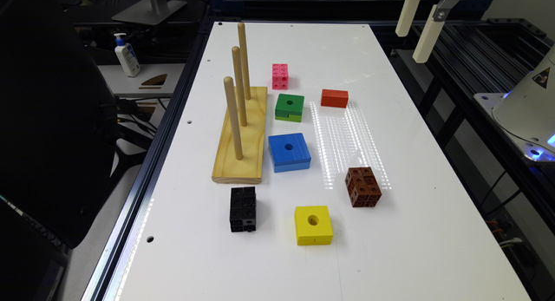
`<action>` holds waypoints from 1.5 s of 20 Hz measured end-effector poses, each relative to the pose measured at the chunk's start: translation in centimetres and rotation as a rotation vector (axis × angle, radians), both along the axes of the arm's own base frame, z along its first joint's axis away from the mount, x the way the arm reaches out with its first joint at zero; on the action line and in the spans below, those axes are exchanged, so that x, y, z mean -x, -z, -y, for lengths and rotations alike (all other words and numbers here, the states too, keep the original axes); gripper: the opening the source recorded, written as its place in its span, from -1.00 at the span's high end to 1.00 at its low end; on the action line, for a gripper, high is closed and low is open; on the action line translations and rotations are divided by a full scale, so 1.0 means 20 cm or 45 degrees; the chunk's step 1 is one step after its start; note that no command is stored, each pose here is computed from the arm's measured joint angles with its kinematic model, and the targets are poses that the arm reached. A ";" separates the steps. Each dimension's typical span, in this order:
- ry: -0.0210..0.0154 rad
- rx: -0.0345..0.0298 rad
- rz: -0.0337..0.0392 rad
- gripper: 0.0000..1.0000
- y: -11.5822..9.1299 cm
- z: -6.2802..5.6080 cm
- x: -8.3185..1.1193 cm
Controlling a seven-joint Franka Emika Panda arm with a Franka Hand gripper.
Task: Pick up pink block.
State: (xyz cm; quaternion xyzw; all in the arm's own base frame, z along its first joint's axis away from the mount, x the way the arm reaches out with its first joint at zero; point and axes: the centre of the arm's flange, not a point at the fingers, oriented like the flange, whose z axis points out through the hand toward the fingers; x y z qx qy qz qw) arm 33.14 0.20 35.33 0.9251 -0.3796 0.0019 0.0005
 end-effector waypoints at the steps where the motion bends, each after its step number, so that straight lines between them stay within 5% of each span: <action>1: 0.0000 0.0000 0.0001 -1.00 0.00 0.00 0.000; 8: 0.0000 0.0000 -0.0001 -1.00 0.00 0.00 0.000; 14: 0.0104 0.0004 0.0042 -1.00 0.00 0.02 -0.002; 22: 0.0229 0.0047 0.0320 -1.00 -0.03 0.09 -0.024; 30: 0.0283 0.0083 0.0588 -1.00 -0.02 0.15 -0.052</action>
